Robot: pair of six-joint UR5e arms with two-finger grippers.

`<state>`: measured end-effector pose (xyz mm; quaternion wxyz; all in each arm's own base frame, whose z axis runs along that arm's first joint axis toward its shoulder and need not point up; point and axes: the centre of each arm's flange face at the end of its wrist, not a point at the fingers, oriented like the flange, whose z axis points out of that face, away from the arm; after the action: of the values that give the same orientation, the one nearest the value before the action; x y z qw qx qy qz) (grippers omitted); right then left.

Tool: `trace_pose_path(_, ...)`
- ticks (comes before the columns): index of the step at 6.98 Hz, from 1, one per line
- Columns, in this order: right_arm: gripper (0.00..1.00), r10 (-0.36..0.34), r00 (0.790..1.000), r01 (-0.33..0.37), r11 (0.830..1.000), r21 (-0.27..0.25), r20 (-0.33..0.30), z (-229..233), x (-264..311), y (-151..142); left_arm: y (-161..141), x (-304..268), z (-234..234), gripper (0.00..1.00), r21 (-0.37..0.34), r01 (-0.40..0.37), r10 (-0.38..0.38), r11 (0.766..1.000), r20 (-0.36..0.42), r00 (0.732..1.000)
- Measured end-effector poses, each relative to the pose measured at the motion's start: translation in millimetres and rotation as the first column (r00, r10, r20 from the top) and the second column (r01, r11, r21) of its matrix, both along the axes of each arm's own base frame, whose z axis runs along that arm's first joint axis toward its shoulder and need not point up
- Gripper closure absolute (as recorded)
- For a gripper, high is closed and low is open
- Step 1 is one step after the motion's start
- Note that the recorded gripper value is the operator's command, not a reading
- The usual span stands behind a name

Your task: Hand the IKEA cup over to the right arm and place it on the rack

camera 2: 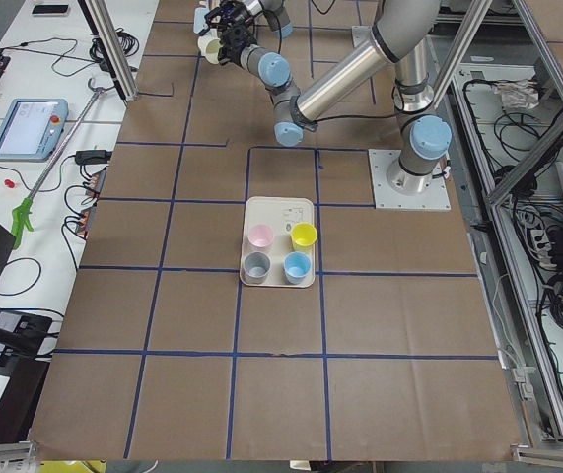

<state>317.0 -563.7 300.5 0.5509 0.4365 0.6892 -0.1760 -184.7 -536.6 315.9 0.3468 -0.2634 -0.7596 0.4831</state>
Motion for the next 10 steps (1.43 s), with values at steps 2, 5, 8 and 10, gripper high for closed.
trace_pose_path(2,0.04,0.006,1.0,-0.006,1.0,0.001,0.001,-0.4,5.3,-0.5,-0.2,0.0,0.5,0.96,-0.001,0.0,0.0,1.0,0.0,1.0)
trace_pose_path(5,0.07,0.008,1.0,-0.008,1.0,-0.002,0.002,1.1,6.5,-0.8,-0.1,-0.1,-0.1,0.96,0.0,-0.001,0.001,1.0,0.001,1.0)
trace_pose_path(8,0.22,0.009,1.0,-0.009,1.0,-0.006,0.004,3.4,6.7,-1.2,0.2,-0.7,0.2,0.95,0.0,0.001,-0.001,1.0,0.001,1.0)
trace_pose_path(10,0.38,0.011,1.0,-0.011,1.0,-0.008,0.004,3.7,6.7,-1.2,0.5,-0.7,0.9,0.94,-0.002,0.0,0.0,1.0,0.001,1.0)
